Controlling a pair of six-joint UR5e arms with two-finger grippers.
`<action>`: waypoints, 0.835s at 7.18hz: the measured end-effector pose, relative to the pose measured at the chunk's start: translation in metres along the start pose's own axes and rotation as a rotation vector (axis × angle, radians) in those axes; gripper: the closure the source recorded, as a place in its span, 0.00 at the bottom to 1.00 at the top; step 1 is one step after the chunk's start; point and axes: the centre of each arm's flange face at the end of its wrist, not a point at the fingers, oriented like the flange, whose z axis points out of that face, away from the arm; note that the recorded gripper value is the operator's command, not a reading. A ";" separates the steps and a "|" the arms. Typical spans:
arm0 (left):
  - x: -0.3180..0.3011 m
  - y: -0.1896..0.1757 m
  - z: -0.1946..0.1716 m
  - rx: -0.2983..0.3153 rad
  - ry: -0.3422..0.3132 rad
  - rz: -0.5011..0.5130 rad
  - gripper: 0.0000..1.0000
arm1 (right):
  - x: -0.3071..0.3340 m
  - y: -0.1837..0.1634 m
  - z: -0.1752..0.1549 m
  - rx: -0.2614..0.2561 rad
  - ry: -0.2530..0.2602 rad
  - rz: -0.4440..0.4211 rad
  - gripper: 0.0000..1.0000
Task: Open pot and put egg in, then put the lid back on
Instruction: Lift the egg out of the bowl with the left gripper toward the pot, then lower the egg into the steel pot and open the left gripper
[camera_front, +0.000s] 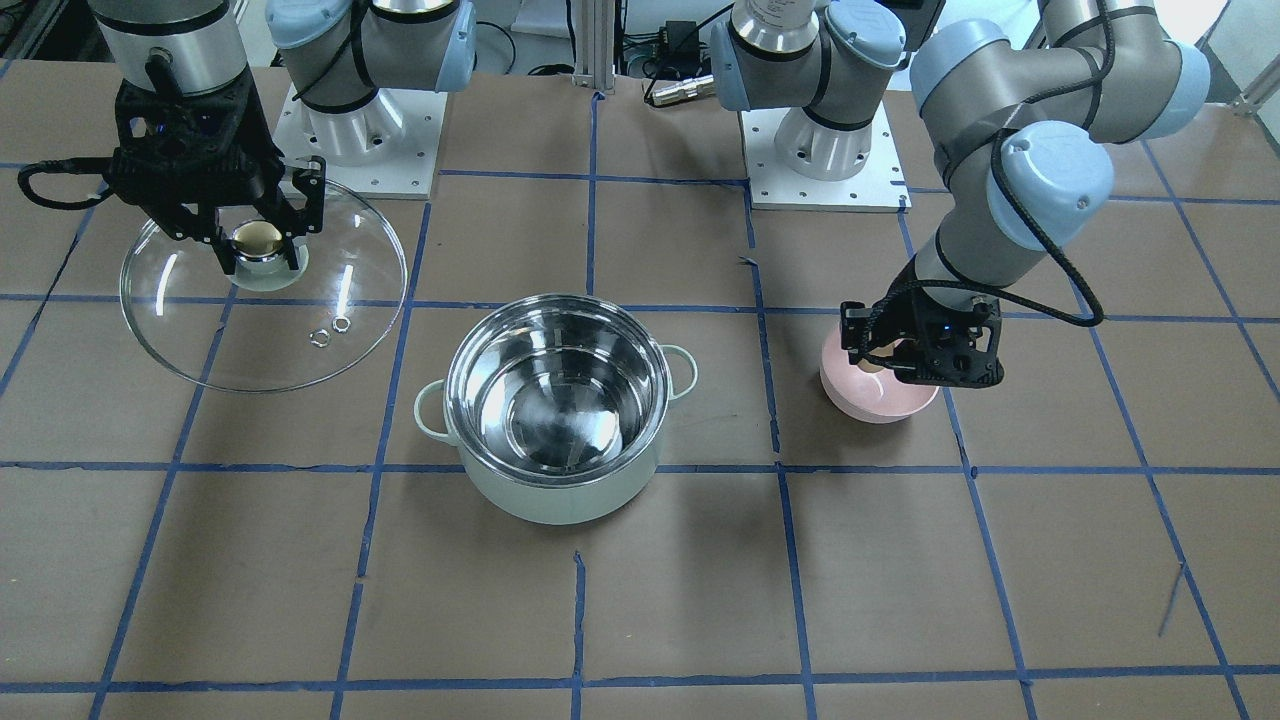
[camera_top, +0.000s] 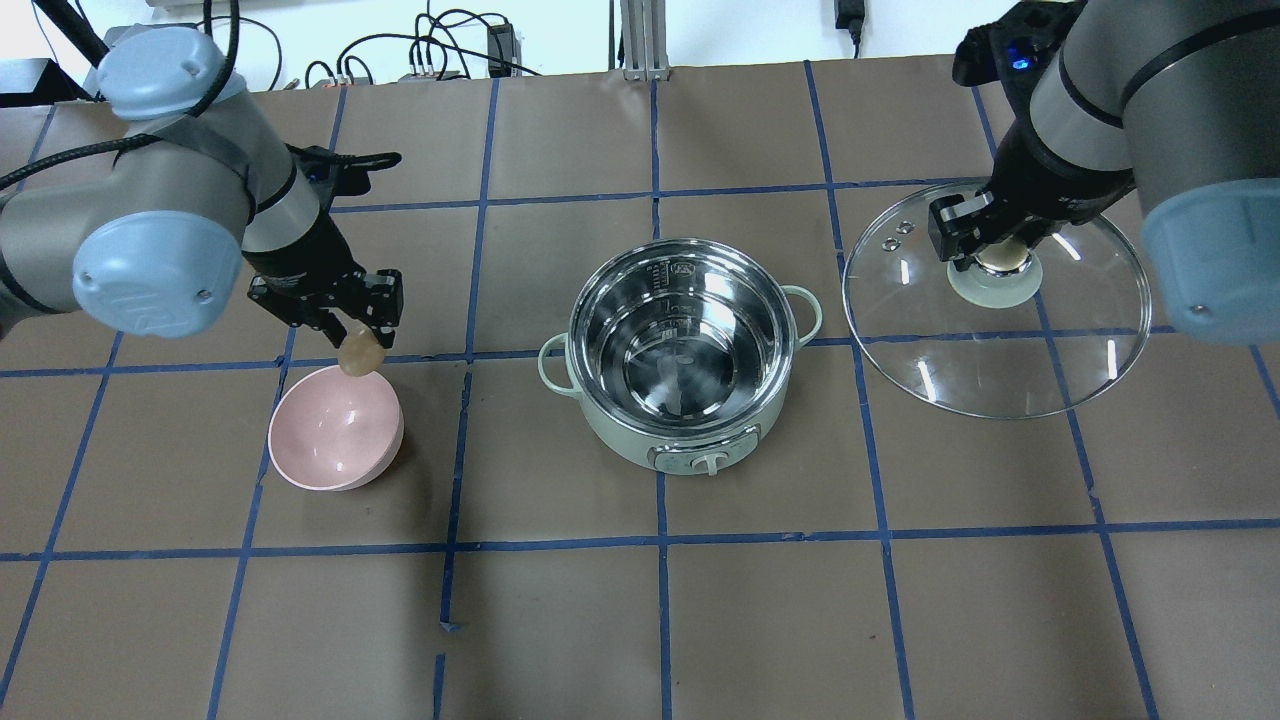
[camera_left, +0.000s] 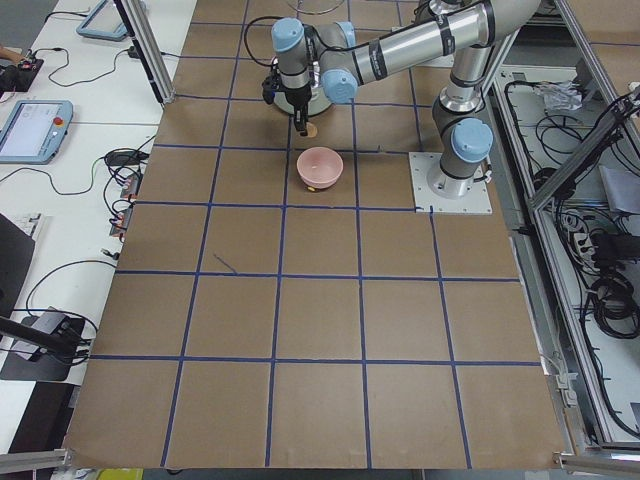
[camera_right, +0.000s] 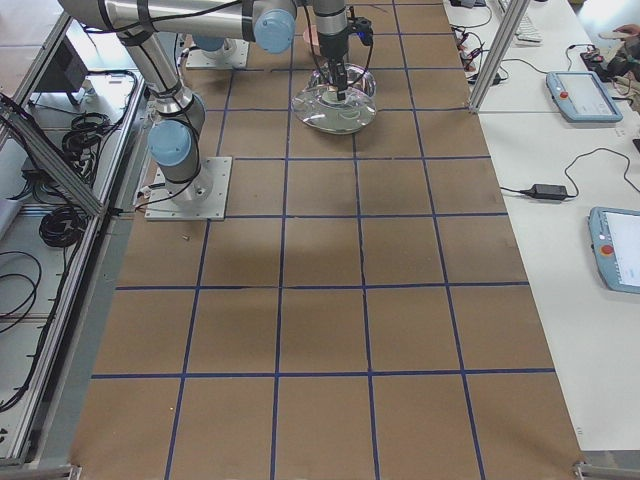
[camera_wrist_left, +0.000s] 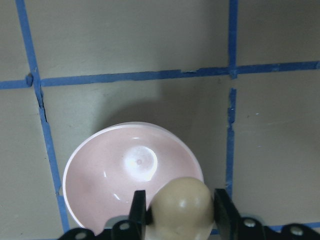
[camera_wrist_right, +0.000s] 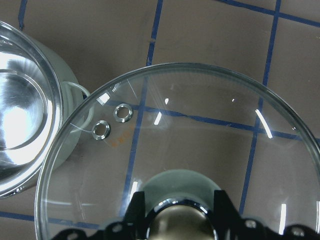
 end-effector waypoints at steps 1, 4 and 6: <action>0.043 -0.011 -0.013 0.031 -0.003 -0.020 0.99 | 0.000 0.000 0.000 0.001 0.000 0.000 0.69; 0.176 -0.044 -0.027 0.085 0.037 -0.083 0.99 | 0.000 0.000 0.000 0.001 0.000 0.000 0.69; 0.233 -0.048 -0.010 0.105 0.076 -0.089 0.98 | 0.000 0.000 0.000 0.001 0.000 0.000 0.69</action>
